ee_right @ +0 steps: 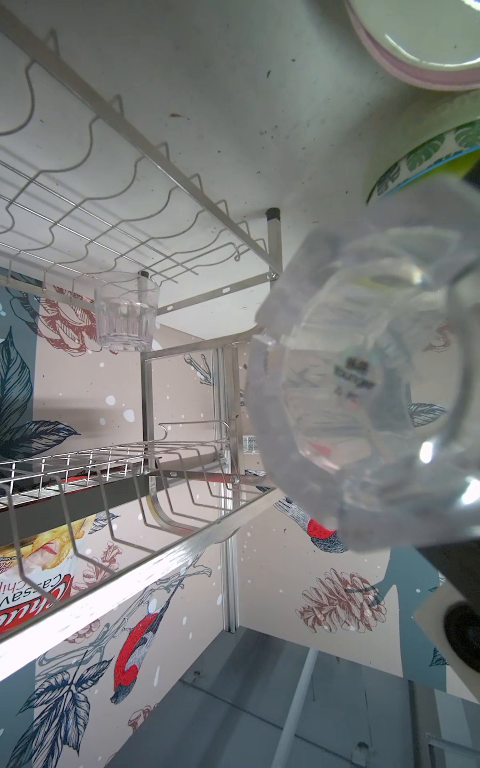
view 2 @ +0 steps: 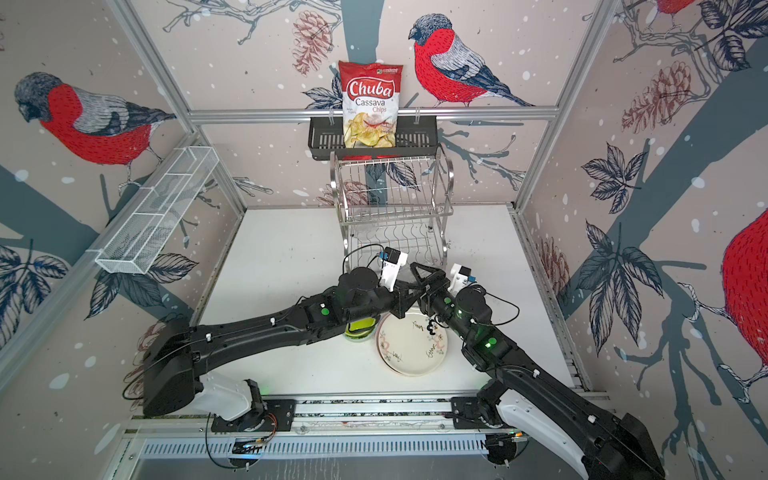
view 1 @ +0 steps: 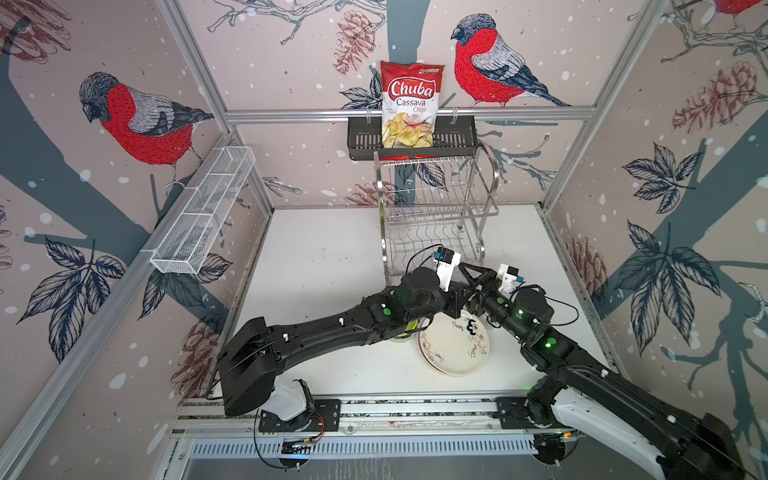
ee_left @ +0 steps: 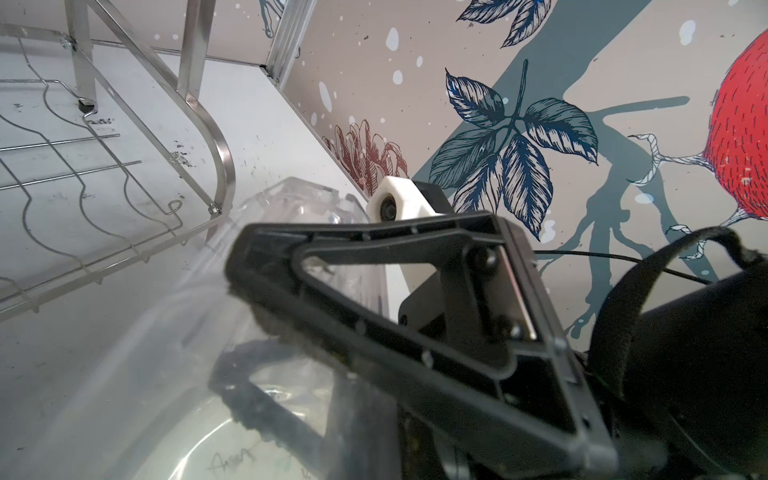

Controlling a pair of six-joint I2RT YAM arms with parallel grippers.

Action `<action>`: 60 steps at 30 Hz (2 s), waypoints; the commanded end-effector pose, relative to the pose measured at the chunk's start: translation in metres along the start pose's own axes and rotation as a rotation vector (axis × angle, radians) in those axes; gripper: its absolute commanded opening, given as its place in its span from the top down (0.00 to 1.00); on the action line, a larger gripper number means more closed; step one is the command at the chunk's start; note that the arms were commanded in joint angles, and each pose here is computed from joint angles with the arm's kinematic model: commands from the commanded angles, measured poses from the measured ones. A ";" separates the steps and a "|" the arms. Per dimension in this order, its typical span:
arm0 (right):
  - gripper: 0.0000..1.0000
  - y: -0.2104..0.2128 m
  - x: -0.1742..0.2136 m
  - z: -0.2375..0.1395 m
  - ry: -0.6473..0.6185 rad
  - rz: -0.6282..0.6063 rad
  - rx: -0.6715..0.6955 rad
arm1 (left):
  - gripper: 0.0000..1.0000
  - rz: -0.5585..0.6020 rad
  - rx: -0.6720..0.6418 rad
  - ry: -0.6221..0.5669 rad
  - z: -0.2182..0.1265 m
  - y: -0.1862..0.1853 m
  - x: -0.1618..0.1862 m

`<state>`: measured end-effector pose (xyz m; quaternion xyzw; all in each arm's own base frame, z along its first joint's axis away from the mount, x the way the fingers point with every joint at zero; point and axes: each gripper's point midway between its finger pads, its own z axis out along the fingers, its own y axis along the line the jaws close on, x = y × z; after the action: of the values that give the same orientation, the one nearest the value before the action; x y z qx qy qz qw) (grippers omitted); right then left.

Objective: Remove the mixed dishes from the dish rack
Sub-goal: 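Close the left gripper on the glass held by the right gripper, then open the right gripper and pull it back while the left holds the glass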

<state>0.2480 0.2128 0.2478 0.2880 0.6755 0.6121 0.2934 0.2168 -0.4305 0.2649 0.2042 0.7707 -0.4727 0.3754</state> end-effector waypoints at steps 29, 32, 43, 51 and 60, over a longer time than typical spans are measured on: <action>0.01 -0.002 -0.025 -0.020 -0.111 -0.084 0.019 | 1.00 0.106 -0.130 0.105 -0.013 0.016 0.003; 0.01 -0.010 -0.030 -0.023 -0.123 -0.098 0.045 | 1.00 0.113 -0.155 0.144 -0.014 0.022 0.010; 0.01 -0.046 -0.037 -0.041 -0.170 -0.129 0.086 | 1.00 0.105 -0.319 0.243 -0.049 0.052 0.032; 0.01 -0.028 -0.028 -0.043 -0.111 -0.293 0.085 | 1.00 0.129 -0.391 0.244 -0.077 0.049 0.014; 0.01 -0.031 -0.018 -0.040 -0.021 -0.428 0.174 | 1.00 0.088 -0.433 0.289 -0.095 0.048 0.013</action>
<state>0.2338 0.1658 0.2270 0.2030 0.7490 0.4870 0.4007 0.2061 -0.3345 0.2525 0.2237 0.8824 -0.2590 0.3230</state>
